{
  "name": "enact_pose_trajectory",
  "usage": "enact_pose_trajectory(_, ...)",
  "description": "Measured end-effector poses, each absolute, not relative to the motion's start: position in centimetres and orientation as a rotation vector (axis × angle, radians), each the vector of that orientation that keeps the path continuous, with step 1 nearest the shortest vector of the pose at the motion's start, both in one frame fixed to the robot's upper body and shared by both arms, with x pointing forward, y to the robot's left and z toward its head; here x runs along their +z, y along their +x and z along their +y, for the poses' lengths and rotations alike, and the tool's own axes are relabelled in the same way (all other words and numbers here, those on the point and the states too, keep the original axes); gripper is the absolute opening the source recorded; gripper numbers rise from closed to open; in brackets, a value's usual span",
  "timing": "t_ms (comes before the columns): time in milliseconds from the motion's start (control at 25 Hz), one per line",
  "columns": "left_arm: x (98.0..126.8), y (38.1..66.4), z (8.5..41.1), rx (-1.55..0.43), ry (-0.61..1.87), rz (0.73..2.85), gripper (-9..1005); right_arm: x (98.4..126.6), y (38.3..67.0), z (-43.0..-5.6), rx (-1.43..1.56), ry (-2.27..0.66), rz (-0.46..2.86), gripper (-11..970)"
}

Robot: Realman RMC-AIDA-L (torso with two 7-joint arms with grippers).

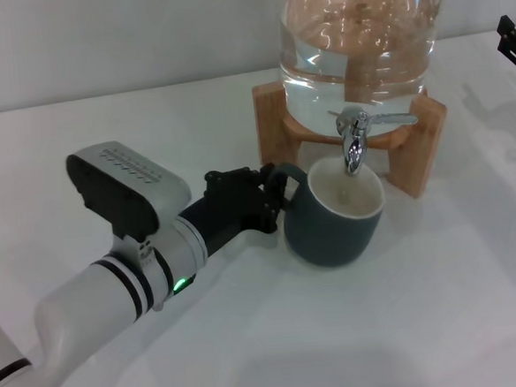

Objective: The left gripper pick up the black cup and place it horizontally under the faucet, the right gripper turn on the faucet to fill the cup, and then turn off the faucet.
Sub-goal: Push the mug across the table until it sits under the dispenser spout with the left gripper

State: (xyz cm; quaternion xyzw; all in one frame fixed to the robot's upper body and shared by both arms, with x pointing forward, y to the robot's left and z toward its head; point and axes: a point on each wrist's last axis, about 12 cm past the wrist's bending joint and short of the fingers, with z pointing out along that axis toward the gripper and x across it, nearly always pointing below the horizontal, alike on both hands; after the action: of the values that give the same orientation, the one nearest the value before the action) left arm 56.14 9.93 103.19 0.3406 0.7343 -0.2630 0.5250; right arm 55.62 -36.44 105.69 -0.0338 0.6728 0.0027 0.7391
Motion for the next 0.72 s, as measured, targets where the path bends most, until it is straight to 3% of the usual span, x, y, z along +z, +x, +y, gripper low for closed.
enact_pose_trajectory(720,103.19,56.36,9.49,-0.479,1.025,1.656,110,105.62,55.54,-36.28,0.016,-0.074,1.475,828)
